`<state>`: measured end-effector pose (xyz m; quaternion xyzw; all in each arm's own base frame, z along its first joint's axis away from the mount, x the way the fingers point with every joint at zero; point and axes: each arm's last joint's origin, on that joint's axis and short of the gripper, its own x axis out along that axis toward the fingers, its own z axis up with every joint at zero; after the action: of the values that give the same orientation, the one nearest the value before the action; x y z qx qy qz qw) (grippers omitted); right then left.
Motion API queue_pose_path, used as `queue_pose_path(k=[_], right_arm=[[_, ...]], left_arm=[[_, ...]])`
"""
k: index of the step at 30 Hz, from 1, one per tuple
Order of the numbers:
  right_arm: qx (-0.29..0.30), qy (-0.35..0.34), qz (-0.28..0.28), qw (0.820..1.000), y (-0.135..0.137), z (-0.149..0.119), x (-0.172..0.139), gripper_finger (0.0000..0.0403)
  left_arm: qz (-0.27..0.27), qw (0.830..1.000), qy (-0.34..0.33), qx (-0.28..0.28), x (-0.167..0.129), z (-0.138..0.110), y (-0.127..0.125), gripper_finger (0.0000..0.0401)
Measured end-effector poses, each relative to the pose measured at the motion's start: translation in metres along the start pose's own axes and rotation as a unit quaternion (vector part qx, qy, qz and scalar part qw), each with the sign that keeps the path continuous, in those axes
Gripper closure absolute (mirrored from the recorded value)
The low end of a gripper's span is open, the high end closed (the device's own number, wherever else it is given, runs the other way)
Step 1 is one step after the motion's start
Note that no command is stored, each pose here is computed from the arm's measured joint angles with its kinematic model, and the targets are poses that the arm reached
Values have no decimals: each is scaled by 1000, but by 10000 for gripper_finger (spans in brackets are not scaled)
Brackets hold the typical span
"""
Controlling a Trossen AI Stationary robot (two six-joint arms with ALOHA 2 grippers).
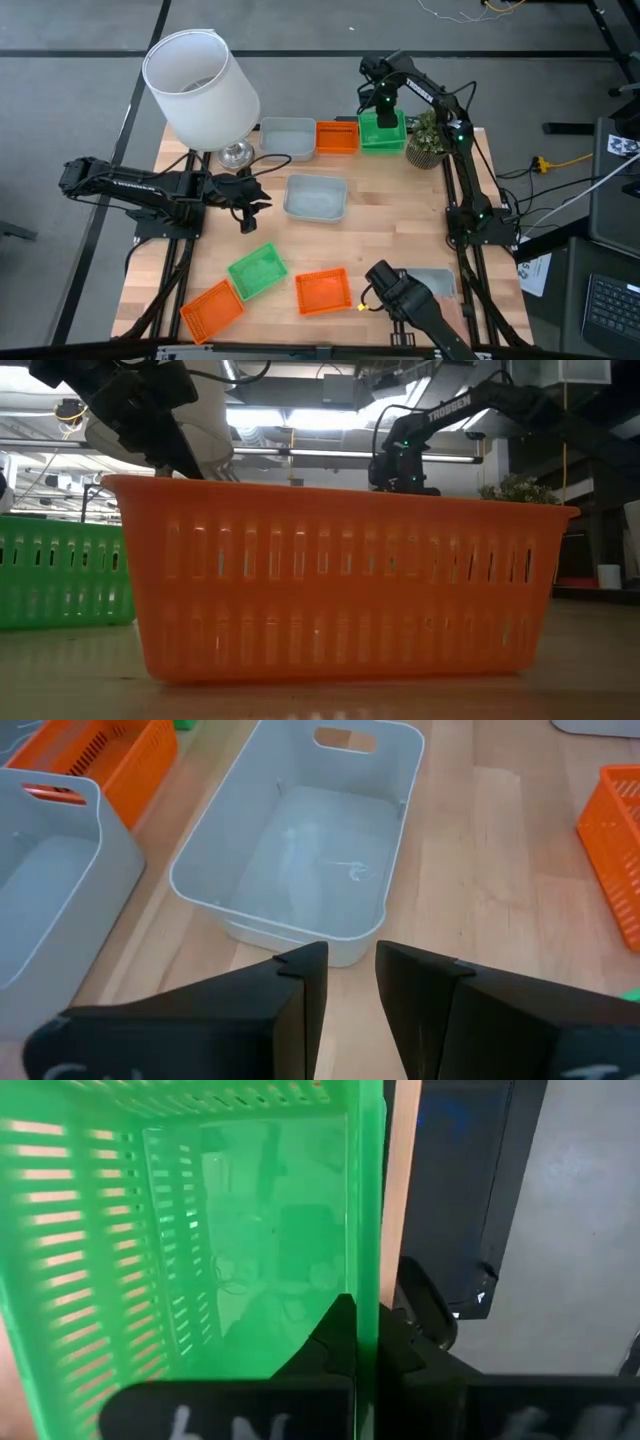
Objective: Stack baskets by color
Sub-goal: Stack the middle green bin on top of the top green bin
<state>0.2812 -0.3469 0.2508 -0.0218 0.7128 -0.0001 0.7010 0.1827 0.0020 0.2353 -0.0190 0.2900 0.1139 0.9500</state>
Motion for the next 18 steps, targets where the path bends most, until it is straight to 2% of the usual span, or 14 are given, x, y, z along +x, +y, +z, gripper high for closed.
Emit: queue_pose_path(k=[18], right_arm=[[12,-21,1,1000,-7,-3,3,403]], left_arm=[[0,1000,0,0,0,0,0,321]])
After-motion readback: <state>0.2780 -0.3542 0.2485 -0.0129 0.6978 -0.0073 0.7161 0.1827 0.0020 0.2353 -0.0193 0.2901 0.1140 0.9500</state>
